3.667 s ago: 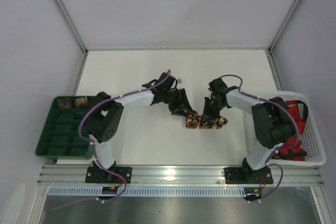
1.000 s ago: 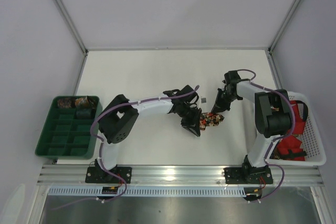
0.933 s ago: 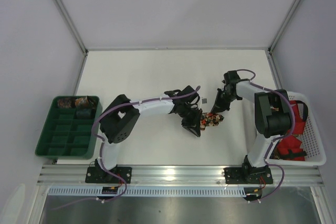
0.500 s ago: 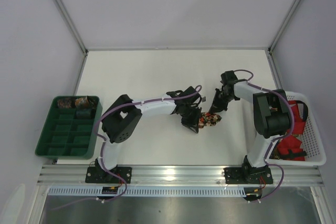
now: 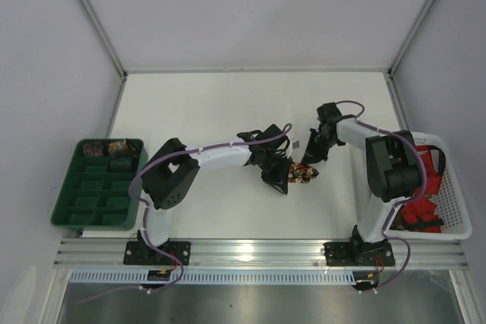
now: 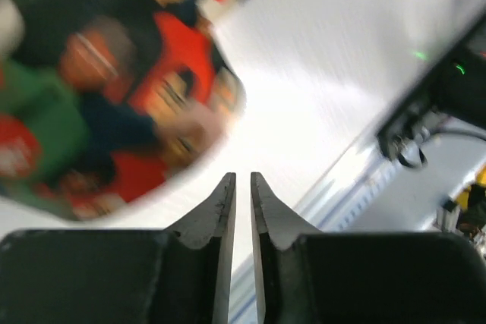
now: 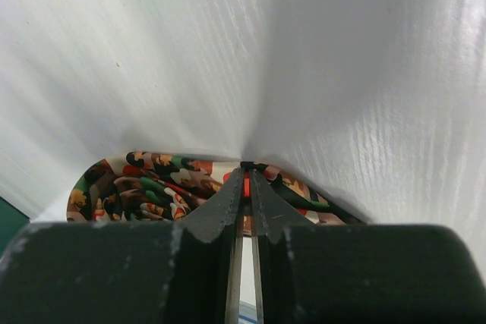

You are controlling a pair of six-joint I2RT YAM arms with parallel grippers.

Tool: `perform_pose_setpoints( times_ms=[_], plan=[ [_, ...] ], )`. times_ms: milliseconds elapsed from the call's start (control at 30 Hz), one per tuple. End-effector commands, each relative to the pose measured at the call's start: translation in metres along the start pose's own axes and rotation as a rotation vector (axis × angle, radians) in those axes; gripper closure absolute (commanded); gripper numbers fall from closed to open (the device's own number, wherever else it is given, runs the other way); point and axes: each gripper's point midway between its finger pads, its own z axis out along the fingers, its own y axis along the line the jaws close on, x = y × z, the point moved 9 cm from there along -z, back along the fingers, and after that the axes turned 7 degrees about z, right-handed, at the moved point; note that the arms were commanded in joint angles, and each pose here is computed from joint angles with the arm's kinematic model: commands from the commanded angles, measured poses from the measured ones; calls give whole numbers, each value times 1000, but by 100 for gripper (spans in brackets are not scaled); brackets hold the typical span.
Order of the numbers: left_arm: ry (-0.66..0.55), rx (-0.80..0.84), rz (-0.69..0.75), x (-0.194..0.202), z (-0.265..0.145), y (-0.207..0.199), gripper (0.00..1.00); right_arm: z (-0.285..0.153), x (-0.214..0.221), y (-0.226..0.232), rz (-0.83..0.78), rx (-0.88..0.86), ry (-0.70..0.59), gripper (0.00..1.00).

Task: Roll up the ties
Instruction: Roll the tie

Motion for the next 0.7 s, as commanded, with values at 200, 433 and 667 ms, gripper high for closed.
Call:
perform_pose_setpoints(
  times_ms=[200, 433, 667],
  plan=[
    [-308, 91, 126, -51, -120, -23, 78, -55, 12, 8, 31, 52, -150, 87],
    [-386, -84, 56, -125, -107, 23, 82, -58, 66, 6, 230, 41, -210, 90],
    [-365, -179, -8, -145, -76, 51, 83, -38, 102, -7, 369, 60, -236, 94]
  ],
)
